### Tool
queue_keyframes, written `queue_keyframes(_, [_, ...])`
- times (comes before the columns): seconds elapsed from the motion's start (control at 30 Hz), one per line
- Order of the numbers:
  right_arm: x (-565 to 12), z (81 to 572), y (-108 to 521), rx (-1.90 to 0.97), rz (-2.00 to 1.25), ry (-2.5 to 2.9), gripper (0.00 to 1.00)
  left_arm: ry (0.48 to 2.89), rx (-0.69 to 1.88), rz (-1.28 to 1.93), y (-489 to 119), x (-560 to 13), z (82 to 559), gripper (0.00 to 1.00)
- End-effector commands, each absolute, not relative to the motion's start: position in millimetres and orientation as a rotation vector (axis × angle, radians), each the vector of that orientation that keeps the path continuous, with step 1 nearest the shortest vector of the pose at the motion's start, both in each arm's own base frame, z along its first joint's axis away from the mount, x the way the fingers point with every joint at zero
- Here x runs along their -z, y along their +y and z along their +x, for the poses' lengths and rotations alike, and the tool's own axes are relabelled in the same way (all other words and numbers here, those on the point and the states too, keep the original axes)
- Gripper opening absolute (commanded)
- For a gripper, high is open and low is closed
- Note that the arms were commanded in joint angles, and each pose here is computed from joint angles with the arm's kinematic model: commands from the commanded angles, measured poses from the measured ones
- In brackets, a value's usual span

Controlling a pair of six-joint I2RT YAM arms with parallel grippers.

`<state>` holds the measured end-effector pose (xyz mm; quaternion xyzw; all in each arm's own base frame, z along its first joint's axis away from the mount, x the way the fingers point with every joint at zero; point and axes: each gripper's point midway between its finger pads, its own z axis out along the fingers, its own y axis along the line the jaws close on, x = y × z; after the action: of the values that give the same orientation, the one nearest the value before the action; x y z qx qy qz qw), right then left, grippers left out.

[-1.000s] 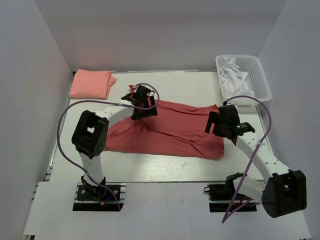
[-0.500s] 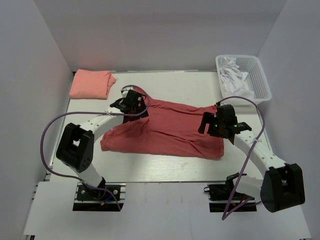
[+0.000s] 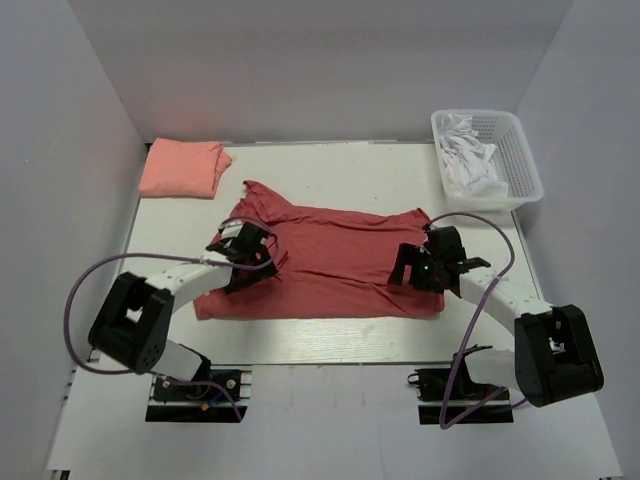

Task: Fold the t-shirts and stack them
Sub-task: Fold the flattened tshirt in 1/3 of the way, then grap the side of the flattened tshirt furthest away from the robot with both arms

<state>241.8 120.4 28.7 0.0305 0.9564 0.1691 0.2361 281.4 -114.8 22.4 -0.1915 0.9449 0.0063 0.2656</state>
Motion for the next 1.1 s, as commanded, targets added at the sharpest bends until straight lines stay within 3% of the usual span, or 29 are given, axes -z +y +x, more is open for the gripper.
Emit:
queue_keyframes(0.0, [-17, 224, 129, -0.543, 0.069, 2.65, 0.9, 2.581, -0.091, -0.624, -89, -13, 239, 1.0])
queue_keyframes(0.17, [-12, 205, 141, -0.646, 0.016, 2.653, 0.9, 2.541, -0.01, -0.675, -85, -31, 222, 1.0])
queue_keyframes(0.33, [-33, 222, 146, -0.622, -0.048, 2.59, 0.9, 2.441, 0.019, -0.661, -83, -61, 237, 1.0])
queue_keyframes(0.53, [-90, 272, 145, -0.53, -0.062, 2.445, 0.9, 2.328, -0.025, -0.567, -95, -126, 303, 1.0])
queue_keyframes(0.8, [-131, 314, 134, -0.391, 0.05, 2.397, 0.9, 2.35, -0.107, -0.567, -93, -120, 414, 1.0])
queue_keyframes(1.07, [-131, 323, 136, -0.375, 0.046, 2.428, 0.9, 2.263, -0.185, -0.643, -37, -114, 478, 1.0])
